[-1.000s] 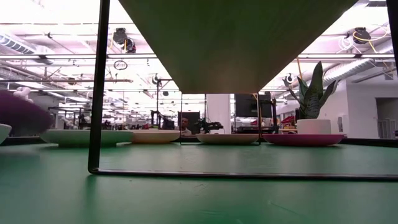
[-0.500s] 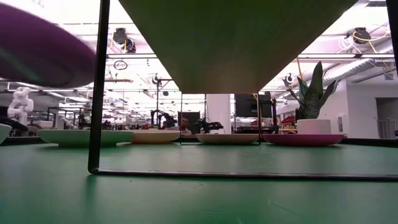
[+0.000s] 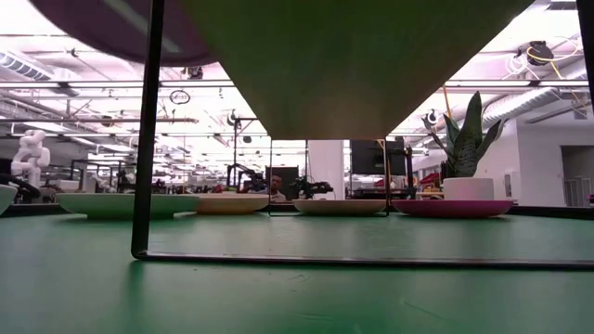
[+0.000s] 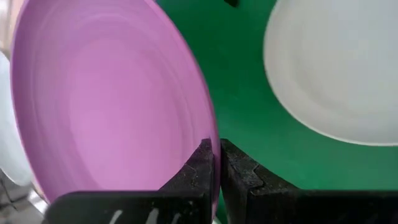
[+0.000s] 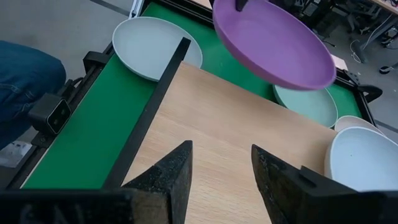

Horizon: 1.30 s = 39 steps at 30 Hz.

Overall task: Place and stack plates onto a shelf
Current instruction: Put the left purple plate on the shelf

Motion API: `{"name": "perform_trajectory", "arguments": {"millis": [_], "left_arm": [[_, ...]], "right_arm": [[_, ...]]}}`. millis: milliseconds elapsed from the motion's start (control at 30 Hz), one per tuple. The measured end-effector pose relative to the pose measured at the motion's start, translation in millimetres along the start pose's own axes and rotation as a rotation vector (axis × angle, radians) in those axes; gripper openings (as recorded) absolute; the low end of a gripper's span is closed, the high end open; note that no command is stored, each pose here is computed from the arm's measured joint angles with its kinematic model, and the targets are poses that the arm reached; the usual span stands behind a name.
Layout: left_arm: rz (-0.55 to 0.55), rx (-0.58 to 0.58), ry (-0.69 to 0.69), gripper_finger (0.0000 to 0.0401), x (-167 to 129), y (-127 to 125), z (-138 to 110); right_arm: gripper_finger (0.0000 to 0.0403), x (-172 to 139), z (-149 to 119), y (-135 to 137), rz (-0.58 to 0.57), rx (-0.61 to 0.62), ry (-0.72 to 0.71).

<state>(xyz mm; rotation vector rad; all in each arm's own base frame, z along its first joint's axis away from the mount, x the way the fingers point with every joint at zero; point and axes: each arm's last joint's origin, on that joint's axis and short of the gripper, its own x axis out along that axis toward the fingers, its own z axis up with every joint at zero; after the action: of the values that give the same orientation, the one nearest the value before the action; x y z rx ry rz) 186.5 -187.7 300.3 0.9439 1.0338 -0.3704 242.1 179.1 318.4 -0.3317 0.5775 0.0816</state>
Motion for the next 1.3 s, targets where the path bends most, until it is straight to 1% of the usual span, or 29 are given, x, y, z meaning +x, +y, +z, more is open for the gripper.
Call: {"name": "perform_trajectory", "arguments": {"millis": [167,267,333,433,567,667,867,1000,1133,1300], "left_arm": [[0.029,0.077,-0.037,0.0013,8.9,19.0,3.8],[0.024,0.113,-0.062,0.0013,13.2,28.2,5.3],[0.015,0.132,-0.096,0.0013,15.9,34.6,7.3],[0.026,0.17,-0.144,0.0016,19.2,43.7,10.7],[0.035,0.228,-0.197,0.0018,24.3,53.0,15.1],[0.039,0.229,-0.246,0.0018,29.5,61.6,19.4],[0.015,0.266,-0.242,0.002,49.7,67.3,25.8],[0.01,0.255,-0.208,0.002,65.0,70.0,28.4],[0.007,0.26,-0.197,0.0021,70.6,70.5,29.6],[0.031,0.286,-0.235,0.0021,70.0,72.8,33.1]], "right_arm": [[0.0148,-1.3,0.0,1.9,0.006,-0.004,-0.003],[0.0148,-3.6,0.1,5.0,0.017,-0.02,-0.01],[0.0148,-7.4,0.4,6.9,0.027,-0.037,-0.019],[0.0148,-16.1,2.7,6.4,0.034,-0.029,-0.048],[0.0148,-31.8,4.9,5.1,-0.002,-0.006,-0.094],[0.0148,-42.2,5.4,6.7,-0.033,0.011,-0.123],[0.0148,-52.8,4.3,15.0,-0.059,-0.005,-0.151],[0.0148,-55.7,4.9,18.3,-0.055,-0.012,-0.166],[0.0148,-57.2,4.6,20.3,-0.048,-0.017,-0.169],[0.0148,-57.4,4.5,20.5,-0.048,-0.018,-0.17]]}}
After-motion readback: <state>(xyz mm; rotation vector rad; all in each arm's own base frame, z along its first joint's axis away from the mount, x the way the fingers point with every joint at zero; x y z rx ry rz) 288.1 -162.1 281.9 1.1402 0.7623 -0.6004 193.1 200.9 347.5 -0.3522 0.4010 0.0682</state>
